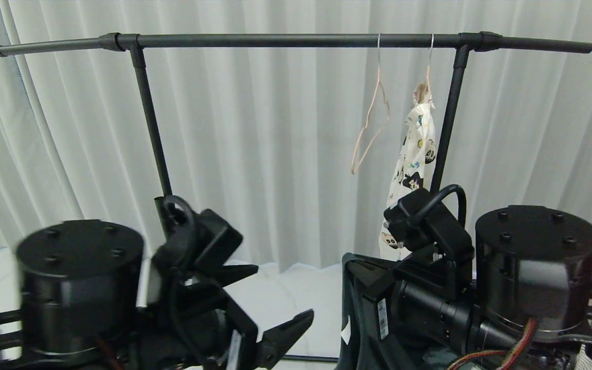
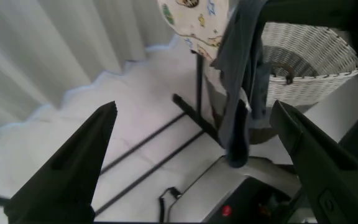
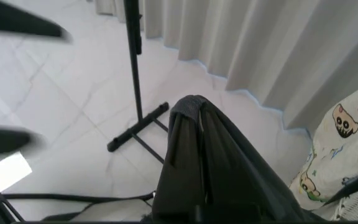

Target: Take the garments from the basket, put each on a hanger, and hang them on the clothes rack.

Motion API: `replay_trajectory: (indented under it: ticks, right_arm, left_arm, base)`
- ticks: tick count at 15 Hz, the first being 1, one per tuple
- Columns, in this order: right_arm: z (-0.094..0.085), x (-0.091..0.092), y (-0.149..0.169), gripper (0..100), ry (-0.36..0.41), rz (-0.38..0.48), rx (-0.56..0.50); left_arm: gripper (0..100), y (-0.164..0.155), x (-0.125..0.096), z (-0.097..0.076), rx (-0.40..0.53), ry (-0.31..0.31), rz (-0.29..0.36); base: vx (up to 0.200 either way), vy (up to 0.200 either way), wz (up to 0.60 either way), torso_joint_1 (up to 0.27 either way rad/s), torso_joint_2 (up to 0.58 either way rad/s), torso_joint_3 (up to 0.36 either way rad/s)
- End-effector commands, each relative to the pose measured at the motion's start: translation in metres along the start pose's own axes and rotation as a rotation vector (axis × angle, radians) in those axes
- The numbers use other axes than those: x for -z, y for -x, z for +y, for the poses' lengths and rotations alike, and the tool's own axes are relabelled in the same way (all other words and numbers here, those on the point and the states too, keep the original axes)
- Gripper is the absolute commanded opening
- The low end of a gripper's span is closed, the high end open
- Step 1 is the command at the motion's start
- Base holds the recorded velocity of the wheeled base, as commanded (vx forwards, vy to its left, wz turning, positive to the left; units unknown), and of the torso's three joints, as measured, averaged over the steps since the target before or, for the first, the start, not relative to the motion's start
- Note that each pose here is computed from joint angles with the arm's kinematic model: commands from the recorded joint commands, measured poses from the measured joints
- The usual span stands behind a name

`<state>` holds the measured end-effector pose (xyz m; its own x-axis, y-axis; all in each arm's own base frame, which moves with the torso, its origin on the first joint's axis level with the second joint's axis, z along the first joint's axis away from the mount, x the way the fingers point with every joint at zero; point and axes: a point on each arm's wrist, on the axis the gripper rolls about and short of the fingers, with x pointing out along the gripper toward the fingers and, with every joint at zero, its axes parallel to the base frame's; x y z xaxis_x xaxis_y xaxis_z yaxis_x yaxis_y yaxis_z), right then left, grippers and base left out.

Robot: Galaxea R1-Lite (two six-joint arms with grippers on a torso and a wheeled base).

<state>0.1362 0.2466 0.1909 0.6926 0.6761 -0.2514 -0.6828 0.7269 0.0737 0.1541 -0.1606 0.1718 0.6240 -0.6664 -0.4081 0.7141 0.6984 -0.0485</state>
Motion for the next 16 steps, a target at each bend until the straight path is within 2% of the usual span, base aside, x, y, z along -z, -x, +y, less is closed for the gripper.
replay_trajectory:
  ticks: [1,4,7,9,11,16]
  right_arm:
    - [0.000,-0.004,0.003,0,-0.011,-0.017,-0.003]
    - [-0.001,-0.006,0.004,0,-0.032,-0.036,-0.003]
    - [-0.002,-0.009,0.007,0,-0.040,-0.048,-0.005]
    - [-0.003,-0.013,0.011,0,-0.050,-0.064,-0.007]
    - [-0.003,-0.014,0.013,0,-0.052,-0.070,-0.008]
    - [-0.004,-0.017,0.016,0,-0.054,-0.081,-0.010]
  left_arm:
    - [100,-0.069,0.030,-0.004,0.041,0.028,0.143]
    - [100,-0.091,0.048,-0.002,0.056,0.037,0.202]
    - [100,-0.105,0.057,-0.001,0.053,0.048,0.208]
    - [100,-0.122,0.075,-0.002,0.054,0.050,0.250]
    - [100,-0.127,0.086,-0.001,0.049,0.051,0.293]
    - [100,-0.121,0.100,-0.003,0.052,0.049,0.347]
  base:
    - [0.000,0.000,0.00,0.000,0.00,0.000]
    - [0.000,0.000,0.00,0.000,0.00,0.000]
    - [0.000,0.000,0.00,0.000,0.00,0.000]
    - [0.000,0.000,0.00,0.000,0.00,0.000]
    - [0.000,0.000,0.00,0.000,0.00,0.000]
    - [0.000,0.000,0.00,0.000,0.00,0.000]
